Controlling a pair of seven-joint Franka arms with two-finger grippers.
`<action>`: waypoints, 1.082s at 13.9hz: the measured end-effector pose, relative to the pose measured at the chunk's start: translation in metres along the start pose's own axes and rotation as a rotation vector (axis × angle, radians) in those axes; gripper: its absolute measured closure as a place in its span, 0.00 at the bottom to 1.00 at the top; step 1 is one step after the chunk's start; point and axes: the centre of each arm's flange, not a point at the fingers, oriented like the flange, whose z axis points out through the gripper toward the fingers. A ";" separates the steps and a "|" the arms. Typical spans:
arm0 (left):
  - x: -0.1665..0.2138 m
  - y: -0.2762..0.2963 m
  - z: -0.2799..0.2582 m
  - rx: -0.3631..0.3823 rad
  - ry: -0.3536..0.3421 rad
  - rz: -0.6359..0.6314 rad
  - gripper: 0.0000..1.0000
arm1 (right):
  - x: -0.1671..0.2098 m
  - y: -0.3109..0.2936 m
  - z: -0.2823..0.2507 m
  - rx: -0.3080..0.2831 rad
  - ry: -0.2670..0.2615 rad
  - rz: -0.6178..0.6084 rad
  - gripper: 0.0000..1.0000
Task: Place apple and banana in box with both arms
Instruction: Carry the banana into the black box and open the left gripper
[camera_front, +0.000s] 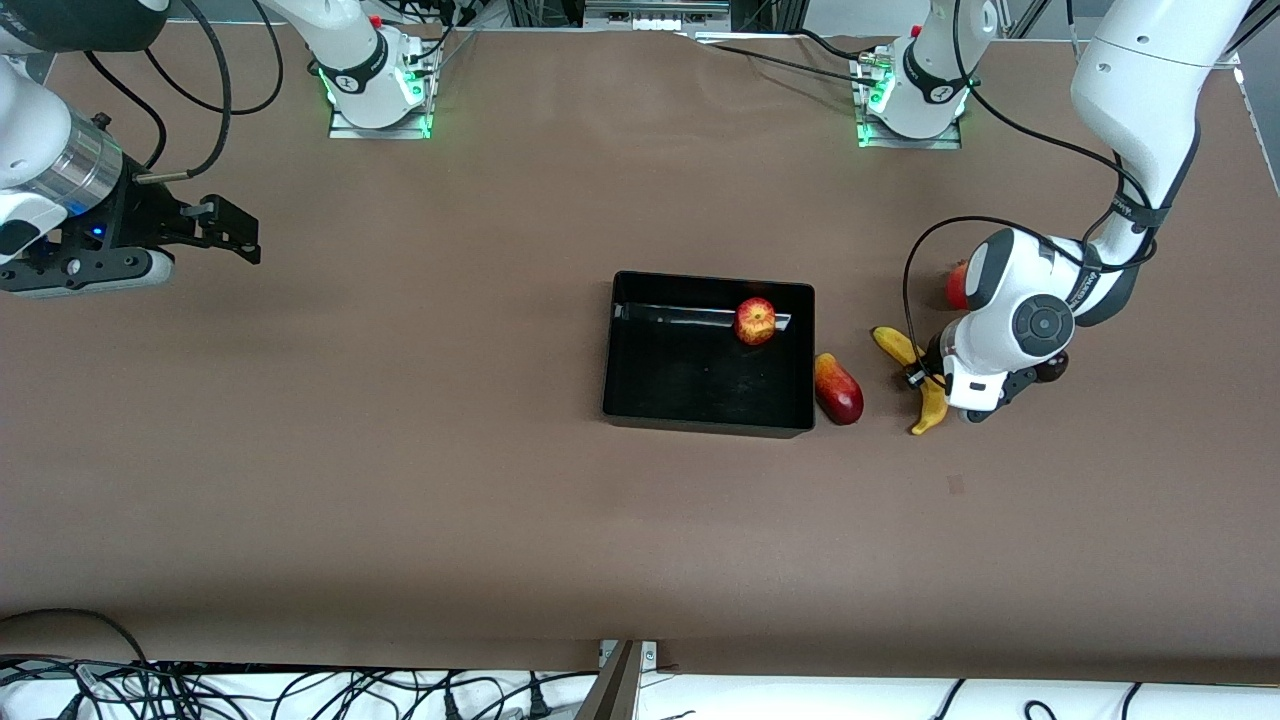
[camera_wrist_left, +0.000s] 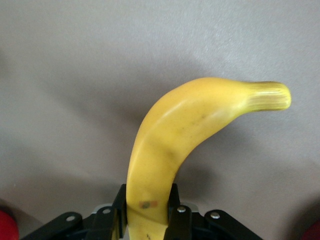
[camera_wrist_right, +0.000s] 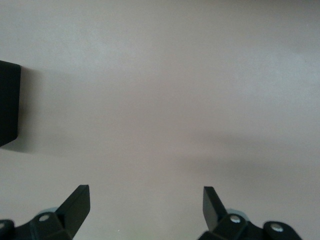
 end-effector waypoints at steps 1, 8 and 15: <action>0.003 0.002 -0.009 -0.007 0.013 0.000 0.66 | 0.000 0.000 0.000 0.000 -0.004 0.000 0.00; -0.063 0.111 -0.202 -0.003 0.051 -0.027 0.66 | -0.001 -0.008 0.001 0.003 -0.006 -0.016 0.00; -0.244 0.253 -0.128 0.013 0.030 0.238 0.66 | 0.000 -0.007 -0.001 0.007 -0.002 -0.017 0.00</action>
